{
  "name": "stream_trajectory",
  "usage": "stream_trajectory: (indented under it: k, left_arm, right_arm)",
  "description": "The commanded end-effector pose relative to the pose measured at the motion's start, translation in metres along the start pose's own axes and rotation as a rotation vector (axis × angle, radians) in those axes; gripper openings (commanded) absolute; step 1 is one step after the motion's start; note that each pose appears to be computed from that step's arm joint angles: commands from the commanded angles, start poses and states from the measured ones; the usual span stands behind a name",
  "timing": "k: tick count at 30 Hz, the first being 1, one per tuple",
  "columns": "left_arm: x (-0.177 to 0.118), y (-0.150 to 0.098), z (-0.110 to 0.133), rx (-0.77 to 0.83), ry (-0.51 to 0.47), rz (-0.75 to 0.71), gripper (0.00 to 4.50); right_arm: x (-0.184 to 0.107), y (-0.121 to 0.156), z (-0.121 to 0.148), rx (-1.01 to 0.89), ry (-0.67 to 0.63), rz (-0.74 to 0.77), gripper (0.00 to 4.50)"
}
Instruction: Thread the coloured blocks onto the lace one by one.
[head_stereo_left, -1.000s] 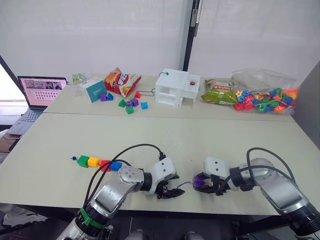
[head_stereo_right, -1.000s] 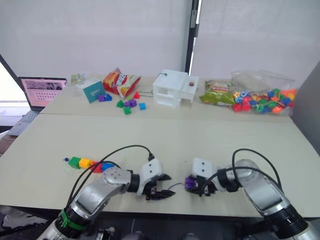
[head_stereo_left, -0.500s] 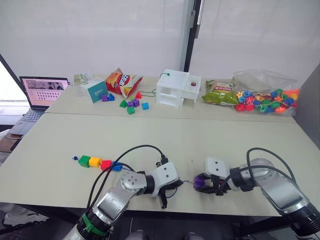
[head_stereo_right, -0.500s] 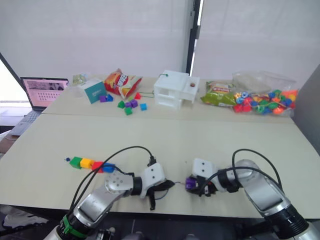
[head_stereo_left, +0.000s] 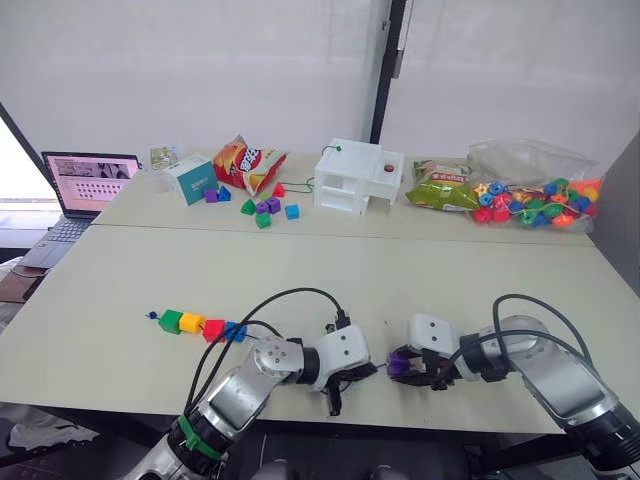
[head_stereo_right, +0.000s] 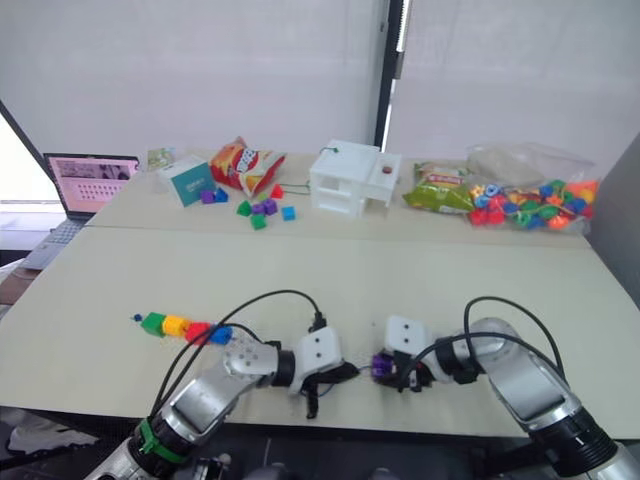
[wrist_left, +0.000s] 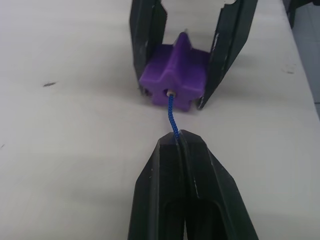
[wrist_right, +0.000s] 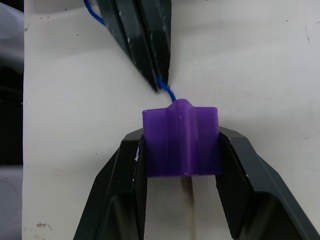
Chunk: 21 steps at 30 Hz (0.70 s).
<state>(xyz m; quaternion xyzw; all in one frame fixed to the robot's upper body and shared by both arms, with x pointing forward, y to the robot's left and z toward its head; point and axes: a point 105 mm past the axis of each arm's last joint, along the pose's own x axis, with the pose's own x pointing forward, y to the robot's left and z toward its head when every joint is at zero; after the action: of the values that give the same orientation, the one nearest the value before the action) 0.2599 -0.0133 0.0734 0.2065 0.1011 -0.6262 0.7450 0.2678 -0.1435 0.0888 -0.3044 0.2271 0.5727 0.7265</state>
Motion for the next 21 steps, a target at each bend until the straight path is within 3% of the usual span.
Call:
stream_trajectory:
  k: [1,11,12,14,20,21]
  left_arm:
    - [0.002,-0.001,0.005,0.017,-0.004,-0.019,0.03]
    - [-0.002,0.011,0.008,0.003,-0.012,0.033,0.03]
    - [-0.004,0.010,0.010,0.000,-0.019,0.017,0.58]
    - [-0.006,0.009,0.012,-0.009,-0.028,0.001,1.14]
    - [-0.014,0.012,0.016,-0.001,-0.019,-0.029,3.19]
    - [-0.015,0.016,0.016,0.016,-0.007,-0.023,3.48]
  right_arm:
    - [0.005,0.001,-0.004,-0.004,0.024,0.002,1.37]
    - [0.008,0.002,0.001,-0.004,0.003,0.011,1.37]
    - [0.007,0.002,0.003,0.000,-0.010,0.005,1.37]
    - [0.006,-0.001,0.005,0.009,-0.030,-0.020,2.39]
    - [-0.010,-0.008,0.011,0.043,-0.064,-0.088,4.43]
    - [-0.016,-0.008,0.010,0.047,-0.062,-0.100,4.50]
